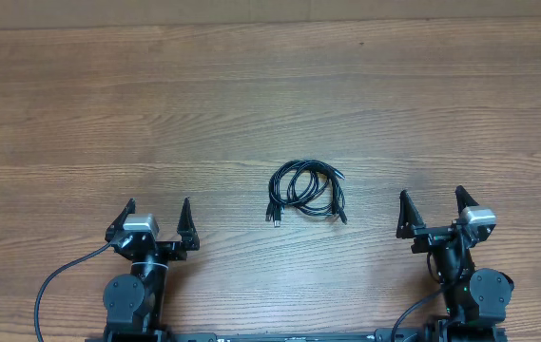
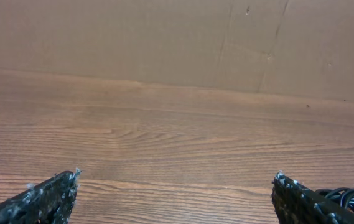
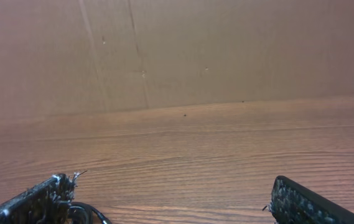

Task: Untangle cables

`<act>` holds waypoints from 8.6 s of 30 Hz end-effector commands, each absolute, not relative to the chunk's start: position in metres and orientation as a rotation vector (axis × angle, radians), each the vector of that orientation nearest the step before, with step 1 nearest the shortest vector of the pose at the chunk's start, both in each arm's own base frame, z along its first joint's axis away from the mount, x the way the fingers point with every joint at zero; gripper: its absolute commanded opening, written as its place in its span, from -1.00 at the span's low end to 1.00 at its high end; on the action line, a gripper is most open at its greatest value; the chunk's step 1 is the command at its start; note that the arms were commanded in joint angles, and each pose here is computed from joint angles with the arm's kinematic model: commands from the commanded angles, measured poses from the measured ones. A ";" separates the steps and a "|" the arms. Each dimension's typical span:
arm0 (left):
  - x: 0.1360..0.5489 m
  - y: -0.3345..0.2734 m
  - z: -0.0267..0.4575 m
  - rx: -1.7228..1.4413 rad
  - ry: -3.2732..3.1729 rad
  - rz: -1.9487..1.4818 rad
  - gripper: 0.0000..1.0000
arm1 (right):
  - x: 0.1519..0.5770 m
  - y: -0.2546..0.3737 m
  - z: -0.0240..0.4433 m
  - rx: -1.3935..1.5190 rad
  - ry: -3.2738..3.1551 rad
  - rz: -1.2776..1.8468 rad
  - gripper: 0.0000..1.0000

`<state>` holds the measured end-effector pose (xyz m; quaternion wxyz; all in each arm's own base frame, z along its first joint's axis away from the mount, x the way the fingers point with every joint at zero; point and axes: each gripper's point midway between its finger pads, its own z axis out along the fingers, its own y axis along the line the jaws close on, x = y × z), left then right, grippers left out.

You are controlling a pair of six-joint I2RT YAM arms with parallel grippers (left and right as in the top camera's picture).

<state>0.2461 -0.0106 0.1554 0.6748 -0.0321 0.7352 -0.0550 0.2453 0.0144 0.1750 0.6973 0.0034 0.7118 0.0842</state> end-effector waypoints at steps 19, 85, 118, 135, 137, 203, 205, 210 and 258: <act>0.247 -0.016 0.154 -0.065 1.661 -0.168 0.99 | 0.245 0.012 0.173 0.018 1.583 0.181 0.99; 0.309 -0.056 0.090 0.254 2.574 -0.298 0.99 | 0.245 0.012 0.173 0.018 1.583 0.181 1.00; 0.317 -0.062 0.095 0.280 2.537 -0.298 0.99 | 0.245 0.012 0.173 0.018 1.583 0.181 0.99; 0.320 -0.062 0.096 0.281 2.523 -0.297 0.99 | 0.245 0.012 0.173 0.018 1.583 0.181 1.00; 0.320 -0.062 0.096 0.281 2.523 -0.297 0.99 | 0.245 0.012 0.173 0.018 1.583 0.181 0.99; 0.264 -0.208 0.185 1.026 2.353 -0.442 1.00 | 0.245 0.012 0.173 0.018 1.583 0.181 1.00; 0.264 -0.208 0.185 1.024 2.355 -0.443 0.99 | 0.245 0.012 0.173 0.018 1.583 0.181 1.00; 0.264 -0.208 0.185 1.024 2.354 -0.443 1.00 | 0.245 0.012 0.173 0.018 1.583 0.181 0.99; 0.276 -0.215 0.196 0.922 2.328 -0.479 0.99 | 0.245 0.012 0.173 0.018 1.583 0.181 0.99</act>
